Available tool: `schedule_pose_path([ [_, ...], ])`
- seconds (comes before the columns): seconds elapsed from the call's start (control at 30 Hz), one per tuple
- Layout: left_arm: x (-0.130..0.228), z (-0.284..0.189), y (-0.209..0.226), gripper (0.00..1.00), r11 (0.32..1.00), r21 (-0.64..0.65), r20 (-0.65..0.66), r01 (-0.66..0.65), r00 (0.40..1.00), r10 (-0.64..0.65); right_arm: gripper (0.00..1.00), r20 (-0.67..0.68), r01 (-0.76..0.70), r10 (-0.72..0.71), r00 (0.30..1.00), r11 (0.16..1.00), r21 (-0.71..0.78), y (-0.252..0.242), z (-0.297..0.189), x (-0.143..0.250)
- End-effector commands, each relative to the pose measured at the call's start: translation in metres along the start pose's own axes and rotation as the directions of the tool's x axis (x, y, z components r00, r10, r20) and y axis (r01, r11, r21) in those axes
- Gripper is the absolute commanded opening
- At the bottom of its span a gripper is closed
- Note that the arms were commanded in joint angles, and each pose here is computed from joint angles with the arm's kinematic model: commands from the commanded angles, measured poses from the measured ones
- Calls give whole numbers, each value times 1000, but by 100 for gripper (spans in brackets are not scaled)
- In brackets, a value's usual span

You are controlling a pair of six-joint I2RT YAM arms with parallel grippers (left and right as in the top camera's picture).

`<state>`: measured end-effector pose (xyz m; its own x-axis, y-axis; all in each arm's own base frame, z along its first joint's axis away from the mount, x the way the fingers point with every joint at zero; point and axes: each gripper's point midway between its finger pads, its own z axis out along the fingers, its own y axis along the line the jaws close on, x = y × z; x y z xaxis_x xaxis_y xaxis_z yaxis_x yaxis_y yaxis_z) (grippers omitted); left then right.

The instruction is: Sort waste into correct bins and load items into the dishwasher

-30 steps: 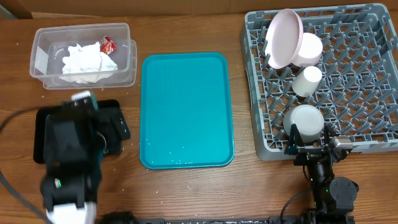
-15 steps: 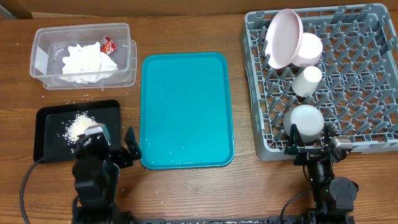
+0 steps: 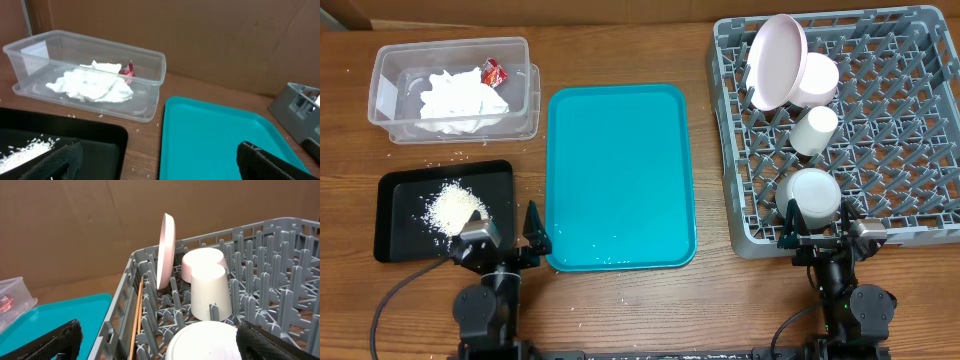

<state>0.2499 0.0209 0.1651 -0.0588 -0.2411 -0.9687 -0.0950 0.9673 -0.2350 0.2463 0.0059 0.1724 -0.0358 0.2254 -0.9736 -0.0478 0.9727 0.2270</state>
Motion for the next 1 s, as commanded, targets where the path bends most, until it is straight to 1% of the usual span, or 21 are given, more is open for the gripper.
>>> schedule_pose_path([
  [0.0, 5, -2, 0, 100, 999, 12, 17, 36, 999, -36, 100, 8, 5, -5, 1000, 1000, 5, -2, 0, 1],
  [0.13, -1, -4, -2, 100, 999, 19, 46, 30, 998, -31, 100, 9, 6, -6, 1000, 1000, 5, -2, 0, 0],
  [0.27, 10, -4, 0, 100, 999, 10, 0, 32, 1000, -32, 100, 9, 5, -5, 1000, 1000, 5, -2, 0, 0],
  [0.77, 11, -4, -2, 100, 1000, 20, -2, 15, 1000, -15, 100, 8, 5, -5, 1000, 1000, 5, -2, 0, 1],
  [0.83, 10, -4, -2, 100, 998, 18, -1, -55, 998, 55, 100, 8, 5, -5, 1000, 1000, 5, -2, 0, 1],
  [0.87, 10, -4, -2, 100, 992, 18, 1, -128, 992, 128, 100, 9, 5, -5, 1000, 1000, 5, -2, 0, 0],
  [0.97, 11, -4, -2, 100, 972, 18, 2, -233, 972, 233, 100, 9, 5, -5, 1000, 1000, 5, -2, 0, 0],
])
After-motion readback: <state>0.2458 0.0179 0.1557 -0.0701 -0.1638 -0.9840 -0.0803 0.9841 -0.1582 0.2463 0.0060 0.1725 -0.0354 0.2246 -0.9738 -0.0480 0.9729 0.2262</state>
